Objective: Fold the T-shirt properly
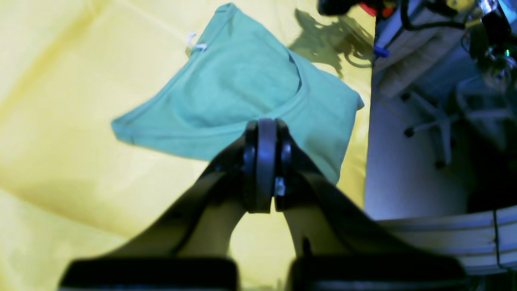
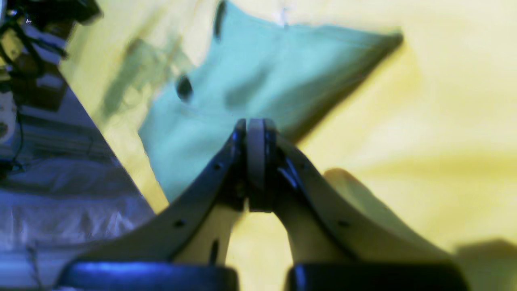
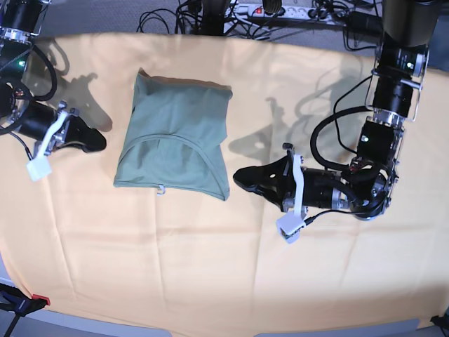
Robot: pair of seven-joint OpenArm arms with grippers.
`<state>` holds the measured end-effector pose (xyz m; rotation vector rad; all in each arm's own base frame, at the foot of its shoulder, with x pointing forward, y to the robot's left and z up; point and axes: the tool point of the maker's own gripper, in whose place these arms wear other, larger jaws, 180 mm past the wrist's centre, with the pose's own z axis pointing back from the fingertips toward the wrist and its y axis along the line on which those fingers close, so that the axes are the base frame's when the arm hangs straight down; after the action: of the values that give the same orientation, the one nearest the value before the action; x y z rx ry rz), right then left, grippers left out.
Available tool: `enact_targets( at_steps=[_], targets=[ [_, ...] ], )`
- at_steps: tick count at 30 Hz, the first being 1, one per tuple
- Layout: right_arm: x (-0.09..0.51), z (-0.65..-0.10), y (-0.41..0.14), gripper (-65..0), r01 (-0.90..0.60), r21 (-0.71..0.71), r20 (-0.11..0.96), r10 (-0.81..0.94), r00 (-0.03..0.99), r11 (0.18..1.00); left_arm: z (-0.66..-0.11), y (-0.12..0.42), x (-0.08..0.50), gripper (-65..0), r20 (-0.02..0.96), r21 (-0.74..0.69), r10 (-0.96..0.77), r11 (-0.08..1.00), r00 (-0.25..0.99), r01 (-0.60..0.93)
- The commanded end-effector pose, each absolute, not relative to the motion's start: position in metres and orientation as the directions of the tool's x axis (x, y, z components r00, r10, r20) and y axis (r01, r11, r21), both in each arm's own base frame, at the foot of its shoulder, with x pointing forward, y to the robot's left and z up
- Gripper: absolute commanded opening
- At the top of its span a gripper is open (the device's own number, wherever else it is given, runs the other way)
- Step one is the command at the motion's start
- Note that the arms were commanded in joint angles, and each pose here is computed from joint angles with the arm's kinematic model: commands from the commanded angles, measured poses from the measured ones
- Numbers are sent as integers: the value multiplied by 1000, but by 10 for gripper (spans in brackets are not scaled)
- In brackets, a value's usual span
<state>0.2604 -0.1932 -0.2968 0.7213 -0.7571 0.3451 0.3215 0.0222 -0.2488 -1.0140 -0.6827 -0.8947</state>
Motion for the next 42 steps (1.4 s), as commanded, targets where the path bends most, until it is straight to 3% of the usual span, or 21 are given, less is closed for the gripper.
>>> enact_targets(
  at_steps=[1, 6, 13, 20, 25, 31, 35, 39, 42],
  targets=[
    [267, -279, -202, -650, -544, 431, 764, 30, 645, 720, -225, 26, 328, -650, 864, -387, -245, 239, 441, 891],
    [253, -285, -220, -650, -489, 437, 746, -1, 666, 755, -225, 56, 312, -650, 864, -415, -171, 287, 473, 863],
    [220, -301, -234, -650, -423, 451, 693, -10, 721, 786, -231, 91, 258, -650, 857, -373, -216, 364, 467, 853],
    [178, -273, -242, -650, -447, 295, 711, 118, 693, 845, -229, 132, 199, -650, 800, -316, -309, 513, 515, 798],
    [141, -262, -256, -650, -417, 209, 667, 183, 722, 885, -228, 149, 159, -650, 752, -292, -347, 587, 561, 755],
    [81, -278, -273, -650, -282, 242, 529, 117, 841, 928, -251, 170, 99, -650, 590, -399, -355, 653, 725, 644],
    [42, -284, -277, -650, -194, 269, 442, 58, 895, 943, -263, 184, 51, -650, 433, -477, -338, 701, 836, 530],
    [-6, -297, -265, -650, -83, 345, 315, -32, 949, 935, -268, 184, -3, -650, 266, -571, -287, 722, 920, 391],
    [-41, -313, -251, -650, 4, 430, 197, -98, 975, 903, -273, 176, -29, -650, 194, -635, -238, 709, 952, 307]
  ],
)
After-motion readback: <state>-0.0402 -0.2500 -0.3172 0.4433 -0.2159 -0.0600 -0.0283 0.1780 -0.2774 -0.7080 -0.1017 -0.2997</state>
